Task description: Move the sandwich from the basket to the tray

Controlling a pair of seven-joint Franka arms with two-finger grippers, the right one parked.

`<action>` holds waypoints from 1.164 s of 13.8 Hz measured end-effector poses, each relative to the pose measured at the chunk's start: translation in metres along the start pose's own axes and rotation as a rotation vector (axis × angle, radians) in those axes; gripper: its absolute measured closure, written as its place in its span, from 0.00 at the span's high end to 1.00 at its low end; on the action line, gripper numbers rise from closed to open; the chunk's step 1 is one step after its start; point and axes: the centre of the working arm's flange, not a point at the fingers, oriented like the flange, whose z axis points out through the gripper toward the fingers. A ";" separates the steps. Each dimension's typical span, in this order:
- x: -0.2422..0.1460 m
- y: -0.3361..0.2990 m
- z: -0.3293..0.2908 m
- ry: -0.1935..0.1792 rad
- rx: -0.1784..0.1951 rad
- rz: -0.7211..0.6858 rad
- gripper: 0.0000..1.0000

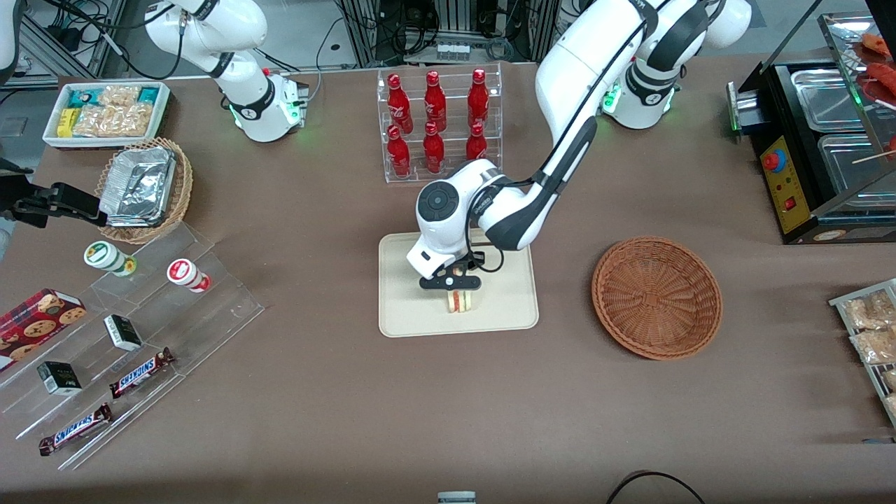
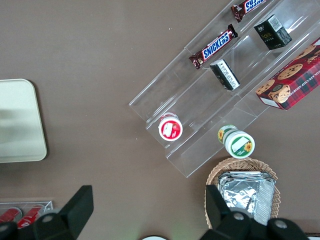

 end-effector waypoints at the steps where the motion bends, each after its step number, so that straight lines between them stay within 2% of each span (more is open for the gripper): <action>1: -0.001 0.001 0.001 0.000 0.000 0.002 0.34; 3: 0.000 0.003 -0.003 0.007 -0.007 0.003 0.54; 4: 0.002 0.004 -0.007 0.014 -0.012 0.001 0.67; 6: 0.008 0.004 -0.026 0.039 -0.032 -0.005 0.87; 7: 0.011 0.003 -0.043 0.054 -0.041 -0.010 0.96; 8: 0.014 -0.001 -0.065 0.068 -0.044 -0.025 1.00; 11: 0.035 -0.040 -0.148 0.107 -0.076 -0.152 1.00; 12: 0.040 -0.060 -0.174 0.102 -0.076 -0.190 1.00; 14: 0.048 -0.108 -0.217 0.062 -0.050 -0.270 1.00; 16: 0.060 -0.166 -0.254 0.028 -0.049 -0.337 1.00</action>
